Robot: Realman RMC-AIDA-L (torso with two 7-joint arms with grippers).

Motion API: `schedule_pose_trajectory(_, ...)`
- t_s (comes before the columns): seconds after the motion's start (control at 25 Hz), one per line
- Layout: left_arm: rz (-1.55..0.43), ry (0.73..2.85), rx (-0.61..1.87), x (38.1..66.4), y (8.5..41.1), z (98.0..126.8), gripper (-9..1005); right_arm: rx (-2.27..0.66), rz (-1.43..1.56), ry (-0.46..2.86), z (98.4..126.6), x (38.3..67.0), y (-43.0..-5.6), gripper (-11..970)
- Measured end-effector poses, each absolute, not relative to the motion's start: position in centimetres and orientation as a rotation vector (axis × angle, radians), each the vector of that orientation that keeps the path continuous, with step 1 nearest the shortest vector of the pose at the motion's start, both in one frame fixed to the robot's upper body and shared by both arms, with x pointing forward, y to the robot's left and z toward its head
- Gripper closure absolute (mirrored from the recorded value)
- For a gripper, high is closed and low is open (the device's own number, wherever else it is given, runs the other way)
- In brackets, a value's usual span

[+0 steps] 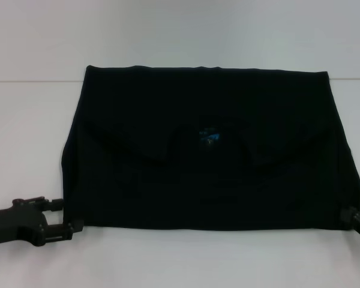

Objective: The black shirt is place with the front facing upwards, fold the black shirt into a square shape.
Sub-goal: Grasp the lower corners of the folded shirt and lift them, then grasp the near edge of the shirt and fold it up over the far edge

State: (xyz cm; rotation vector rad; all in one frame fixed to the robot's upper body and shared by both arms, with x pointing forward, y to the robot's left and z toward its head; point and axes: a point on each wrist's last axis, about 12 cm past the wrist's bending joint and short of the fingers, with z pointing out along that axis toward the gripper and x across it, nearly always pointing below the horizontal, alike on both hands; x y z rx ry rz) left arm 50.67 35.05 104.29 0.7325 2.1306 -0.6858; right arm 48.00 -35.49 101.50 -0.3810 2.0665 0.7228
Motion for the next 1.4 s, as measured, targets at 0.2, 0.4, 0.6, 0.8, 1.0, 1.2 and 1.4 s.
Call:
schedule_pose_trajectory(0.2,-0.676,2.125,0.711,50.7,35.5,104.5,259,-0.379,0.72,2.069,101.4,48.1,-35.4,925)
schedule_pose_trajectory(0.4,-0.685,2.159,0.729,50.9,35.0,104.3,160,-0.381,0.721,2.07,101.4,48.0,-35.3,925)
schedule_pose_trajectory(0.6,-0.704,2.172,0.734,51.2,34.7,104.4,162,-0.382,0.716,2.07,101.3,47.8,-35.4,925)
schedule_pose_trajectory(0.8,-0.715,2.195,0.745,51.7,34.1,104.4,164,-0.383,0.714,2.07,101.3,47.8,-35.4,925)
schedule_pose_trajectory(1.0,-0.73,2.199,0.744,51.7,34.1,104.5,166,-0.384,0.703,2.072,101.1,47.7,-35.5,925)
schedule_pose_trajectory(1.2,-0.736,2.196,0.752,51.8,34.0,104.6,171,-0.382,0.696,2.074,101.0,47.7,-35.4,926)
schedule_pose_trajectory(1.4,-0.761,2.196,0.765,51.8,33.5,104.4,182,-0.379,0.697,2.076,101.0,47.6,-35.4,926)
